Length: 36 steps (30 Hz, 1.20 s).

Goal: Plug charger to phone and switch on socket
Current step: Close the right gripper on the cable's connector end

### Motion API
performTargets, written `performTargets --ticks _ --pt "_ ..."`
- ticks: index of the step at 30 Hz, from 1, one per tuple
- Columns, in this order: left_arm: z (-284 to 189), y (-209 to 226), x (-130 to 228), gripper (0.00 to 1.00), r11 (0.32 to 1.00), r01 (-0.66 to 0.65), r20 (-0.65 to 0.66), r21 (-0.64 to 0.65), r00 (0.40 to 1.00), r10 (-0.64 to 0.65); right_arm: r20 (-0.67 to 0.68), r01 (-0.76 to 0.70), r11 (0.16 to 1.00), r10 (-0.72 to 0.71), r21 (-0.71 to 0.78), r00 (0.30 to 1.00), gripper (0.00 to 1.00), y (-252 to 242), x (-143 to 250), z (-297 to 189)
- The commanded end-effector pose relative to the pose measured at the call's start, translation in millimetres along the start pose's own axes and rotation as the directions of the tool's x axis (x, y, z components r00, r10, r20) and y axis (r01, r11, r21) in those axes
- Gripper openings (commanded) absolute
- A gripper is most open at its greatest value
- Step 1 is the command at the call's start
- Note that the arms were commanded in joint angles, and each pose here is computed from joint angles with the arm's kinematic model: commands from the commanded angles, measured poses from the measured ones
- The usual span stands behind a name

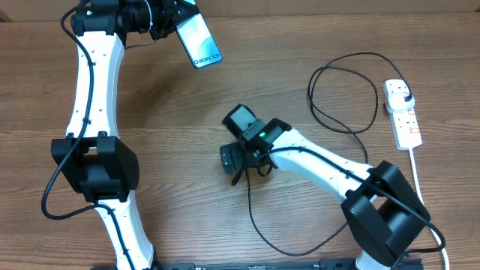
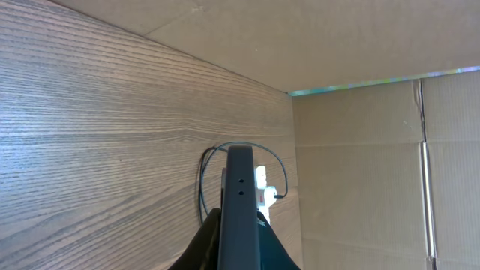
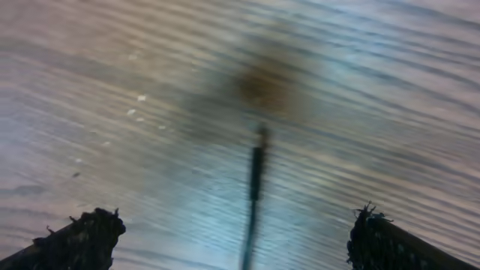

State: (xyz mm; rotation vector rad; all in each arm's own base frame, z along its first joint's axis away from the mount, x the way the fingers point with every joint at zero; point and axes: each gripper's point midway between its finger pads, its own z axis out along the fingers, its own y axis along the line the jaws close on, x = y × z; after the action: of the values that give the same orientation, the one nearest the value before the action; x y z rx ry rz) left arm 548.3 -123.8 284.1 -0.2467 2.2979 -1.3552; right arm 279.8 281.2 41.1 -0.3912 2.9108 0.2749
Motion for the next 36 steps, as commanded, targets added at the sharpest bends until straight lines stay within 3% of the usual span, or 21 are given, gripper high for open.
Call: performTargets --ticks 1,9,14,21,23,34,36 --pt "-6 -8 -1 0.09 0.999 -0.030 0.003 0.023 1.000 0.030 -0.007 0.032 0.999 -0.032 0.033 0.999 1.00 6 8 11" --pt "-6 -8 -1 0.09 0.999 -0.030 0.003 0.023 1.000 0.030 -0.070 0.049 0.995 -0.042 0.091 0.997 0.92 -2 22 36" --pt "-6 -8 -1 0.09 0.999 -0.030 0.003 0.023 1.000 0.030 -0.066 0.049 0.994 -0.043 0.097 0.997 0.82 -3 22 37" --pt "-6 -8 -1 0.09 0.999 -0.030 0.003 0.023 1.000 0.030 -0.088 0.049 0.993 -0.040 0.110 0.995 0.52 -7 25 50" --pt "-6 -8 -1 0.09 0.999 -0.030 0.003 0.023 1.000 0.030 -0.089 0.049 0.993 -0.040 0.111 0.995 0.39 -7 25 51" --pt "-6 -6 1 0.09 1.000 -0.022 -0.004 0.018 1.000 0.022 -0.094 -0.056 0.991 0.067 0.119 0.993 0.05 -25 19 50" --pt "-6 -7 1 0.09 1.000 -0.022 -0.004 0.019 1.000 0.023 -0.101 -0.068 0.991 0.079 0.111 0.992 0.04 -27 18 49"
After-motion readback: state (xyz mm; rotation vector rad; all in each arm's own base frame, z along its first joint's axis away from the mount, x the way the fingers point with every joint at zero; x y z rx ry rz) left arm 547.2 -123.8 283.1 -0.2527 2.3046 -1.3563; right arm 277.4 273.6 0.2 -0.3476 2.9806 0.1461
